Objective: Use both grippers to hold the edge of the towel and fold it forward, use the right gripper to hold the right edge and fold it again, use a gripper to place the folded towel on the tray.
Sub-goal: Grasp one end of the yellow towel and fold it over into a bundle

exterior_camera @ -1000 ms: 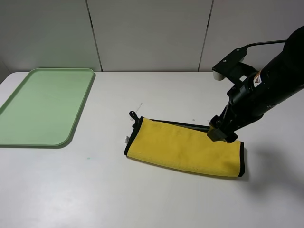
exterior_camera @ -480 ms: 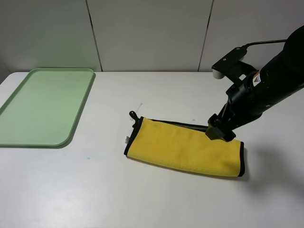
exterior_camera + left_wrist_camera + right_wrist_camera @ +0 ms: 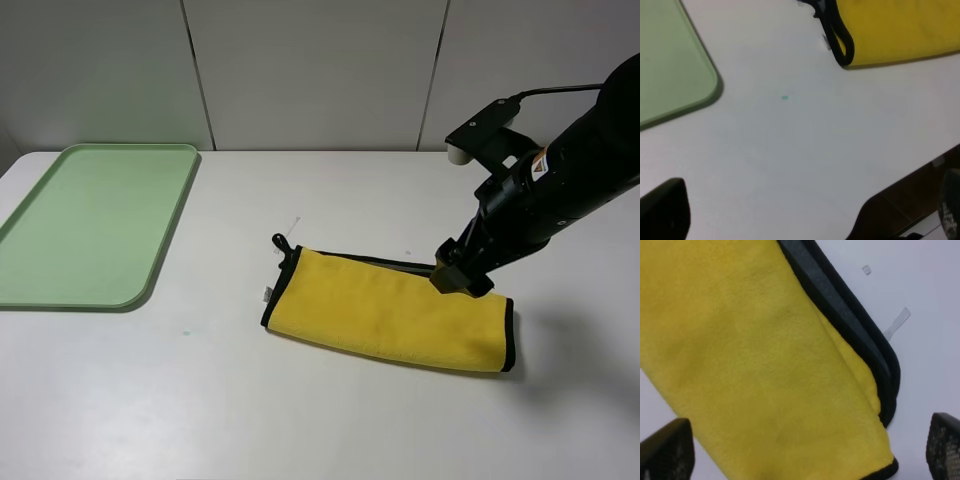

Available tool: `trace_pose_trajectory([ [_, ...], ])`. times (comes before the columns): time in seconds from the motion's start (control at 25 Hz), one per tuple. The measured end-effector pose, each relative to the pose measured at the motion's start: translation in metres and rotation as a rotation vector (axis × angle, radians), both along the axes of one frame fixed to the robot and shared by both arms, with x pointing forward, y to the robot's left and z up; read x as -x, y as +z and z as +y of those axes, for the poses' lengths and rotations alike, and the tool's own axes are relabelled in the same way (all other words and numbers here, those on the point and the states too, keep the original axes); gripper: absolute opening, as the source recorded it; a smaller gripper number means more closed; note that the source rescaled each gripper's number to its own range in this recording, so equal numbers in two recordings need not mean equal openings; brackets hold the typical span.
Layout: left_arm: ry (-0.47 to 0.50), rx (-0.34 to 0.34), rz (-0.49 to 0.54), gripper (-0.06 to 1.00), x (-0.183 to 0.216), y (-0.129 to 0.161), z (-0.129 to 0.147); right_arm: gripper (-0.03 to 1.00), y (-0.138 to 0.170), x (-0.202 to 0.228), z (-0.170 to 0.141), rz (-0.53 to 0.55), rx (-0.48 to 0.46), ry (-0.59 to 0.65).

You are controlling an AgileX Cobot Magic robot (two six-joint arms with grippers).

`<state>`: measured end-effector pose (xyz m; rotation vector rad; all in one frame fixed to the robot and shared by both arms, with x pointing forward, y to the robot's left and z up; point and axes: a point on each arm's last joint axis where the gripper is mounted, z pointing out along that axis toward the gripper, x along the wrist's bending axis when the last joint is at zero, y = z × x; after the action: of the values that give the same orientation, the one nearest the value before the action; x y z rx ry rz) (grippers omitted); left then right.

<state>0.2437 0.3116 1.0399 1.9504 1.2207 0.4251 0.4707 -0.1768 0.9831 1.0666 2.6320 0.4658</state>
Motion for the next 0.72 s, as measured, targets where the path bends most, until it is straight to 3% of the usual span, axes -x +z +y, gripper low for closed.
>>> trace_pose_trajectory([
  [0.24,0.06,0.003,-0.002,1.0,0.0006,0.0002,0.0001,1.0,0.0001,0.0002,0.0008,0.012,-0.027,-0.046],
  [0.44,0.251,0.002,-0.002,1.0,0.0029,0.0002,0.0007,1.0,0.0001,0.0002,0.0008,0.023,-0.046,-0.092],
  [0.72,0.556,0.002,-0.003,1.0,0.0067,0.0002,0.0007,1.0,-0.0003,0.0012,0.0004,0.078,-0.118,-0.295],
])
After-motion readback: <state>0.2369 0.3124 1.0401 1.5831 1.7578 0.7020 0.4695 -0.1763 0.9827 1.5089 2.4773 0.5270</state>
